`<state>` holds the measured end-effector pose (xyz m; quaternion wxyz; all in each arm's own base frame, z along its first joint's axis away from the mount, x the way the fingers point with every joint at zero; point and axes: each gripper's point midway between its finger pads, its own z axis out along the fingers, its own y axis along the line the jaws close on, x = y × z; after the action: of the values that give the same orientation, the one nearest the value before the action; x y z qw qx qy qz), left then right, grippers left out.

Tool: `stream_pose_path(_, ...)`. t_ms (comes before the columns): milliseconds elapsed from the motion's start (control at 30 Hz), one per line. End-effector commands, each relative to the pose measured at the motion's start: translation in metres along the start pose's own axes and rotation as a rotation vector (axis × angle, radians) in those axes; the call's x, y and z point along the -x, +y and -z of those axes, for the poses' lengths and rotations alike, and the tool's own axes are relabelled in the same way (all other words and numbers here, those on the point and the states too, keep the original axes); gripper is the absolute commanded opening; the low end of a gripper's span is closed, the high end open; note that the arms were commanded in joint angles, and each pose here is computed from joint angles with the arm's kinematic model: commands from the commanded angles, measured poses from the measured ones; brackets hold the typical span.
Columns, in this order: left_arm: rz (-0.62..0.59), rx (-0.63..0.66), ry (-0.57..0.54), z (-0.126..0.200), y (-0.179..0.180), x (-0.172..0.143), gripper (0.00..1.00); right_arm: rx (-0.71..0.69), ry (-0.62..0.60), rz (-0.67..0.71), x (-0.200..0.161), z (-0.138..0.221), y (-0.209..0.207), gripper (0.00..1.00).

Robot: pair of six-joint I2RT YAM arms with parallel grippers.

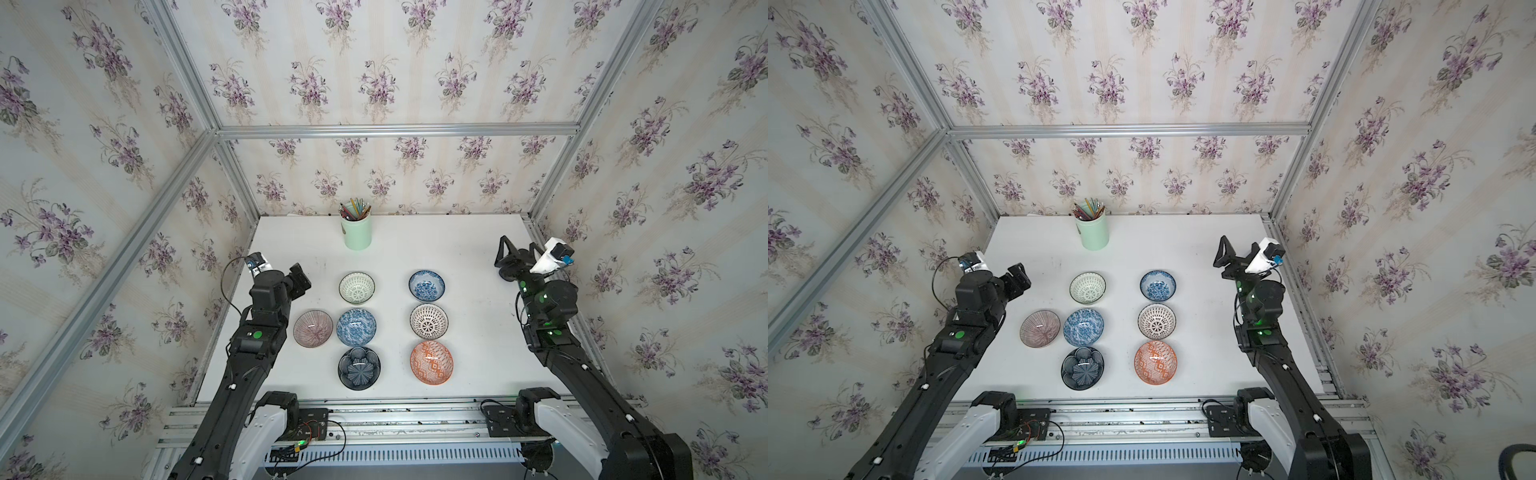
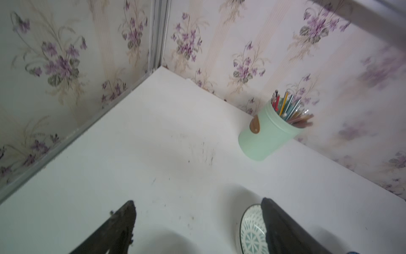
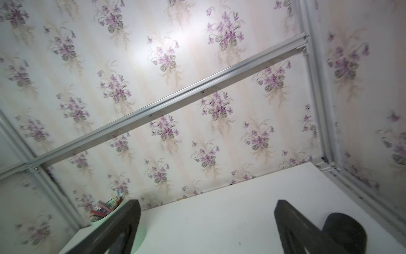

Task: Stack the bowls
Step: Pick up the bowl from the center of the board.

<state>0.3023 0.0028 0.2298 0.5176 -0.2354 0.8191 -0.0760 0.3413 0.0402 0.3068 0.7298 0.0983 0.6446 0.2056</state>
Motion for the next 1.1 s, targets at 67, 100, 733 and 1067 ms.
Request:
stream_pose_path(67,0.128,0.069,0.356,0.04,0.021,-0.069,0.78,0.105,0.341,-0.289,-0.06,0.021,0.023,0.89)
stream_pose_path(100,0.137,0.073,0.377,0.047,0.022,-0.072,0.77,0.118,0.387,-0.296,-0.066,0.023,0.027,0.86)
stream_pose_path(733,0.311,0.275,0.649,0.05,0.054,-0.149,0.74,0.071,0.795,-0.365,-0.141,0.069,0.029,0.67)
stream_pose_path(1067,0.287,0.374,0.636,0.037,0.078,-0.168,0.64,0.07,0.791,-0.355,-0.137,0.066,0.03,0.65)
